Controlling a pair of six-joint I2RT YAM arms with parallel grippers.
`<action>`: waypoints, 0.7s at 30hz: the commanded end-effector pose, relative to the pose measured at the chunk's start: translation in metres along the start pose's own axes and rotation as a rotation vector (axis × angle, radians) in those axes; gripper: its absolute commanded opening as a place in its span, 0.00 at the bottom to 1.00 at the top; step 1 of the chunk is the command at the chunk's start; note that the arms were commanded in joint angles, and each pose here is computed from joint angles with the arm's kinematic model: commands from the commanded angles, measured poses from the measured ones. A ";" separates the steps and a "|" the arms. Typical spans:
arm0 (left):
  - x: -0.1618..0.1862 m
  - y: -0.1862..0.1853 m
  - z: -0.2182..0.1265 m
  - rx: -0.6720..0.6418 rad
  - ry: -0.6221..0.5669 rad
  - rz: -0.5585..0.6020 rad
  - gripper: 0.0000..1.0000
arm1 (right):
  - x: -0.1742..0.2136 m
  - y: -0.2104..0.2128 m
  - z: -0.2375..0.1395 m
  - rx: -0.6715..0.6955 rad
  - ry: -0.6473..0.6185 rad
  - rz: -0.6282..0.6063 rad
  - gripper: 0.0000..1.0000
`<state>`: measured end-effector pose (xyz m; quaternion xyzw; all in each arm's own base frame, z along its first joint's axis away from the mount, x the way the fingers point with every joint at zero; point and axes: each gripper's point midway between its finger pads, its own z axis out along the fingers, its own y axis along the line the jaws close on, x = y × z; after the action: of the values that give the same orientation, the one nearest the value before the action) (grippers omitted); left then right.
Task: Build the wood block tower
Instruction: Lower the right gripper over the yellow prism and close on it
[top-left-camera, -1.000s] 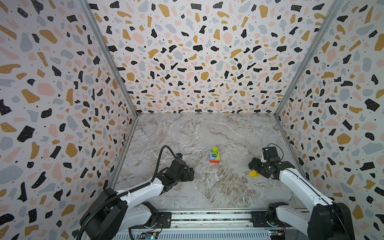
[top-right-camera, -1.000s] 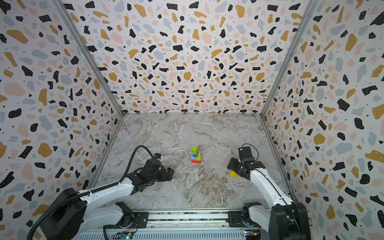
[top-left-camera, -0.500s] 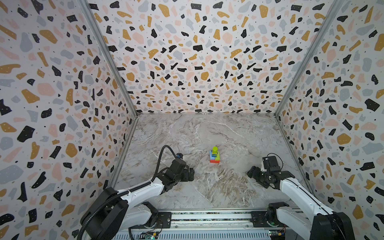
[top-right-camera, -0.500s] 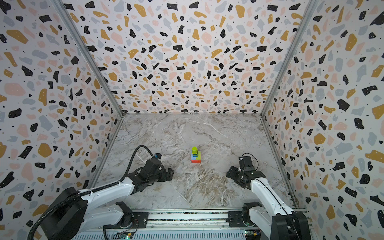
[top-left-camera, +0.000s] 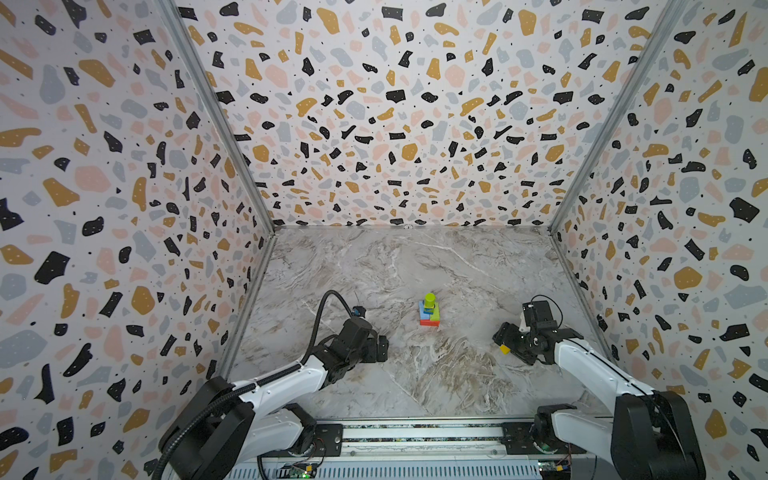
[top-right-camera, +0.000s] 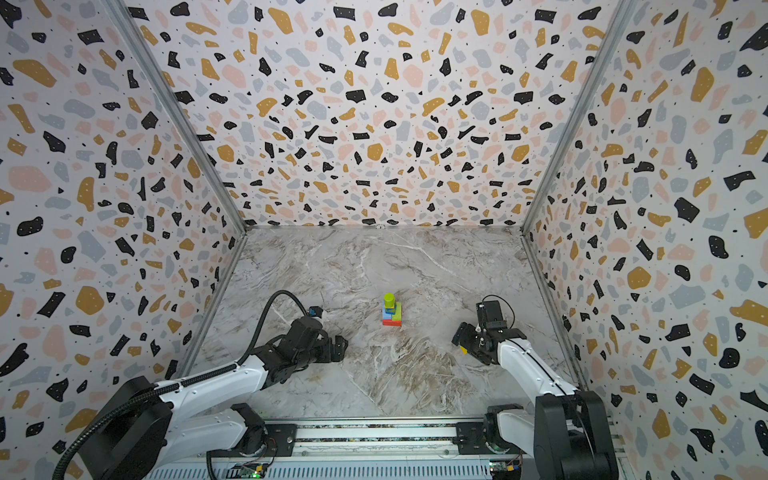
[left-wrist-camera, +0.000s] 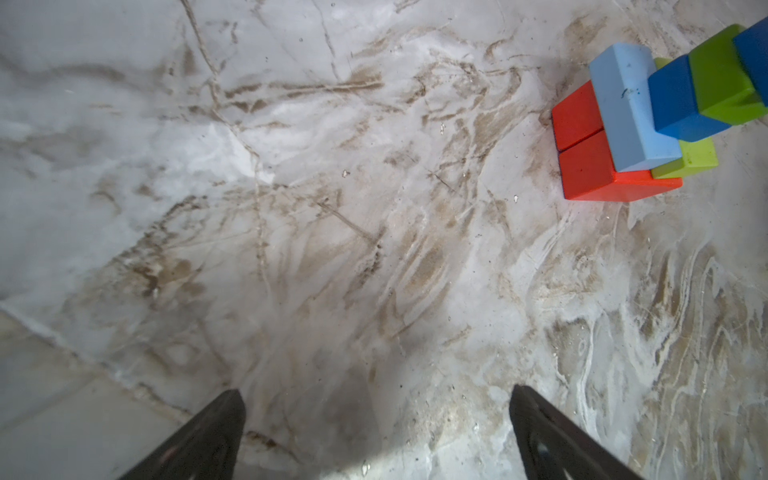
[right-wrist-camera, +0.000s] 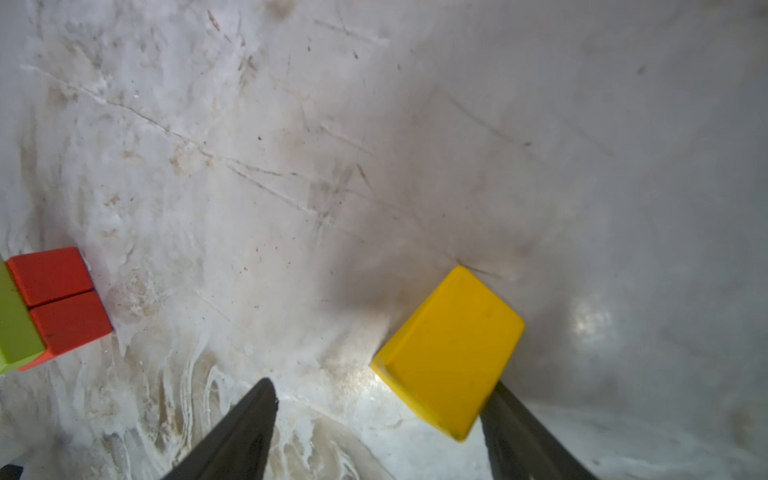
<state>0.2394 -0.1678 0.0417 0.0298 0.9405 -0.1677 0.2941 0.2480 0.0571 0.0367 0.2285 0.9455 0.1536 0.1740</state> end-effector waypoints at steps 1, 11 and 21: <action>-0.007 -0.002 -0.003 -0.007 -0.023 0.013 1.00 | -0.021 0.008 -0.004 0.016 -0.043 -0.055 0.78; -0.008 0.000 -0.001 -0.025 -0.023 0.012 1.00 | -0.017 0.000 0.004 0.084 0.022 -0.175 0.63; -0.008 0.000 0.004 -0.033 -0.011 0.019 1.00 | 0.003 0.011 0.012 0.107 0.068 -0.258 0.45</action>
<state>0.2375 -0.1614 0.0309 0.0280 0.9485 -0.1436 0.2808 0.2558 0.0728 0.0283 0.1153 0.9754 0.1050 0.1557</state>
